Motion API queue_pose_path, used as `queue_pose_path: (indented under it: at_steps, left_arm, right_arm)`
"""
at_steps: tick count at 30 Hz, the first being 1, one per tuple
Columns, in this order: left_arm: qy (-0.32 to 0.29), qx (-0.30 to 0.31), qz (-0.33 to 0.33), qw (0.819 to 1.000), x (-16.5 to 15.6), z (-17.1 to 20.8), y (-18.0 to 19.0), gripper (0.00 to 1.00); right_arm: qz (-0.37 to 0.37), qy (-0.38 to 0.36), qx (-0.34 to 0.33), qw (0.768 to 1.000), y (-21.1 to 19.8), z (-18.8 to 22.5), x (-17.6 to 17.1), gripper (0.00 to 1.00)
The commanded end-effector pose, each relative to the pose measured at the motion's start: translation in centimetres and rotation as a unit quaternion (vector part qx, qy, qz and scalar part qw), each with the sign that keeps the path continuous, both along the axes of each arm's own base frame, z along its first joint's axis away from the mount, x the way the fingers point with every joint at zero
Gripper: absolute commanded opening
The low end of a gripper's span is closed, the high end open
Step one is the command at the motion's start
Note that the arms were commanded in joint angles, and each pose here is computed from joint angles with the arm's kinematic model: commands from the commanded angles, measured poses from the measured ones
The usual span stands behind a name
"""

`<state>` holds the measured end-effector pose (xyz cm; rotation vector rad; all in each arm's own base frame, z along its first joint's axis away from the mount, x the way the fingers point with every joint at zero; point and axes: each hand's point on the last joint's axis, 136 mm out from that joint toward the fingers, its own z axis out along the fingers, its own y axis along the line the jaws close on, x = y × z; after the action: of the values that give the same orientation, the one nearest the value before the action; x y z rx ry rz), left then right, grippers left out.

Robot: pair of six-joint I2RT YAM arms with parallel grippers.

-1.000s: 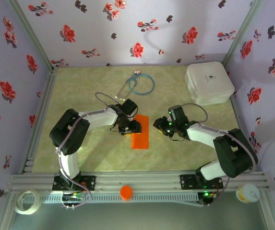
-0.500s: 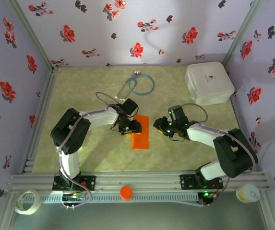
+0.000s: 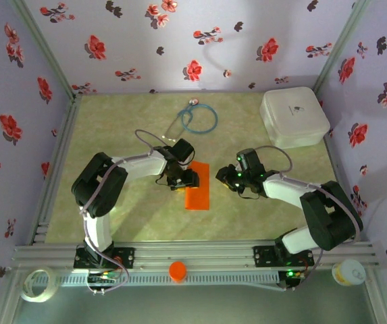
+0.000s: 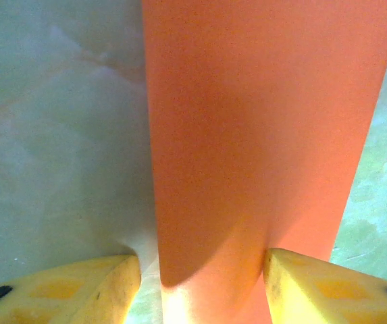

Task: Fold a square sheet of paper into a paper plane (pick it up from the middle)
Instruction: Fold the square sheet of paper at the center of the table.

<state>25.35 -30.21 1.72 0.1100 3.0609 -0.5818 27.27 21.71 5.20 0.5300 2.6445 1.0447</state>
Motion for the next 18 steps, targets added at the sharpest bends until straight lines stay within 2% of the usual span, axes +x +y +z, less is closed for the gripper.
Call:
queue_pose_path:
  at_steps: [1, 3, 8, 18]
  left_arm:
    - [0.036, 0.104, -0.005, 0.994, -2.0, -6.2, 4.0, 0.55]
    - [0.037, 0.103, -0.008, 0.994, -2.1, -6.2, 4.0, 0.55]
    - [0.037, 0.105, -0.01, 0.994, -2.3, -6.3, 4.1, 0.55]
    - [0.037, 0.103, -0.013, 0.994, -2.3, -6.4, 3.9, 0.55]
  right_arm:
    - [0.019, -0.01, 0.012, 1.0, 1.0, 0.5, 0.2, 0.3]
    - [0.034, -0.016, 0.02, 0.999, 1.8, 0.7, 0.3, 0.18]
    - [0.055, -0.012, 0.009, 0.998, 3.2, 0.1, 0.3, 0.0]
    - [0.072, 0.003, 0.01, 0.997, 5.0, -1.2, 0.7, 0.0]
